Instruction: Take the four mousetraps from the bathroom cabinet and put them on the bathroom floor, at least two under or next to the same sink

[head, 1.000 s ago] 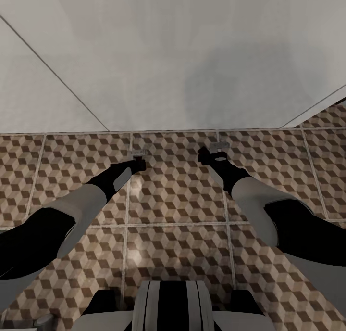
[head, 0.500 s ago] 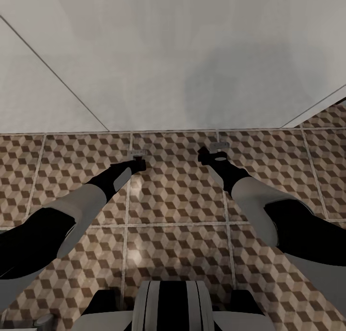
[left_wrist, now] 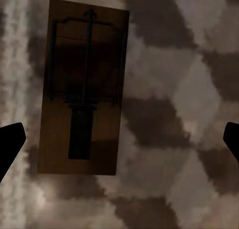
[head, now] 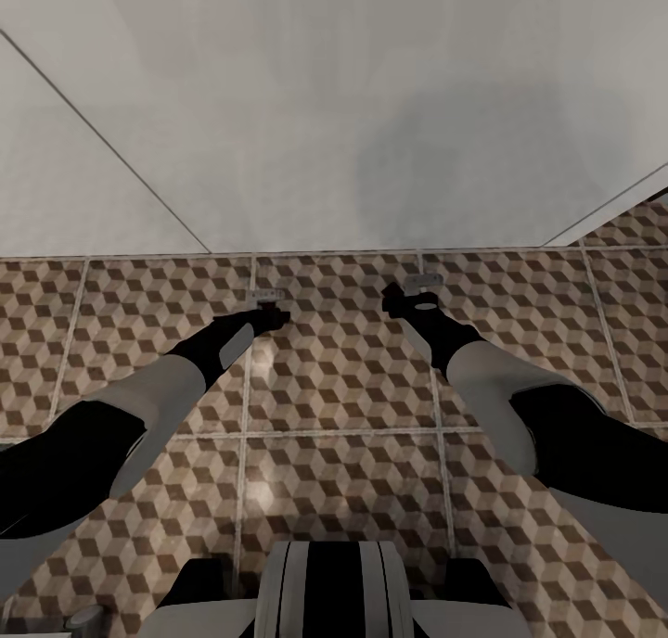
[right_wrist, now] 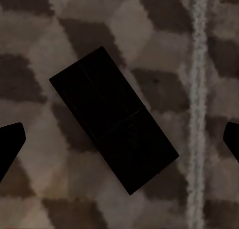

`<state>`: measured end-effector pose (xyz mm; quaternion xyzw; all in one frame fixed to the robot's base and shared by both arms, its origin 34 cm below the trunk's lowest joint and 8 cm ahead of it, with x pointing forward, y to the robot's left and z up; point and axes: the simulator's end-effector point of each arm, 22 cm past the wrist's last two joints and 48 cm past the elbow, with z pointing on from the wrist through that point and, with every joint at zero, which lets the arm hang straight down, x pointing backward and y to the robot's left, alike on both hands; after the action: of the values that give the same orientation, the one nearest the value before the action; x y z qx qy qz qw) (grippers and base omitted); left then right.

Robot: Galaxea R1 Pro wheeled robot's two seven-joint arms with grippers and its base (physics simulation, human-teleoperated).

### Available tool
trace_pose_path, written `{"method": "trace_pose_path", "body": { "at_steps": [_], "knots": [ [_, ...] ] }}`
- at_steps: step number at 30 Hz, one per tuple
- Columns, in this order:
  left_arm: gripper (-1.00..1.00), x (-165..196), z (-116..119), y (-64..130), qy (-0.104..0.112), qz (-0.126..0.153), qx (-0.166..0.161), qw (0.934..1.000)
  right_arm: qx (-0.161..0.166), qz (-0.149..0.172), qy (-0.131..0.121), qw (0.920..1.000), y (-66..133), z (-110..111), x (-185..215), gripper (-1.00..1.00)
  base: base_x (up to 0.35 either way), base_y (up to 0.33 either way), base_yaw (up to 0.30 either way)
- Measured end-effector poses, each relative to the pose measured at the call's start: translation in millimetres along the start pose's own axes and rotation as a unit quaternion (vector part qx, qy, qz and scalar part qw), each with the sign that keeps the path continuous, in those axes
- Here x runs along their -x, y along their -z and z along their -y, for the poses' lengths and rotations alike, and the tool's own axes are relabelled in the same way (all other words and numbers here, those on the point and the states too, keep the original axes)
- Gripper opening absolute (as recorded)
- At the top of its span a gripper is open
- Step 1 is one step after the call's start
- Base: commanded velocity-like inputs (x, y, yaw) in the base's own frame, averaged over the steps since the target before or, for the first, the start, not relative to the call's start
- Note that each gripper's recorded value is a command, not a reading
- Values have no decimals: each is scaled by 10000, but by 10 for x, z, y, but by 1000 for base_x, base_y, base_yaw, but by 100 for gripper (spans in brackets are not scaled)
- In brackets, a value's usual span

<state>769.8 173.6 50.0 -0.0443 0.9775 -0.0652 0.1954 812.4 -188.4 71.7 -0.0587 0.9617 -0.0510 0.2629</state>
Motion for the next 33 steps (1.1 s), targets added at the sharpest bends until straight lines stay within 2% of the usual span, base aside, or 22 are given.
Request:
{"method": "trace_pose_path", "body": {
  "at_steps": [18, 33],
  "knots": [
    [100, 0, 1, 0, 0, 0, -3, 10000, 2, 46, -11, 10000, 0, -3, 4, 100, -4, 0, 0],
    [100, 1, 2, -4, 0, 2, -3, 10000, 3, 78, -19, 10000, -4, -5, 14, 100, -298, 0, 0]
  ]
}}
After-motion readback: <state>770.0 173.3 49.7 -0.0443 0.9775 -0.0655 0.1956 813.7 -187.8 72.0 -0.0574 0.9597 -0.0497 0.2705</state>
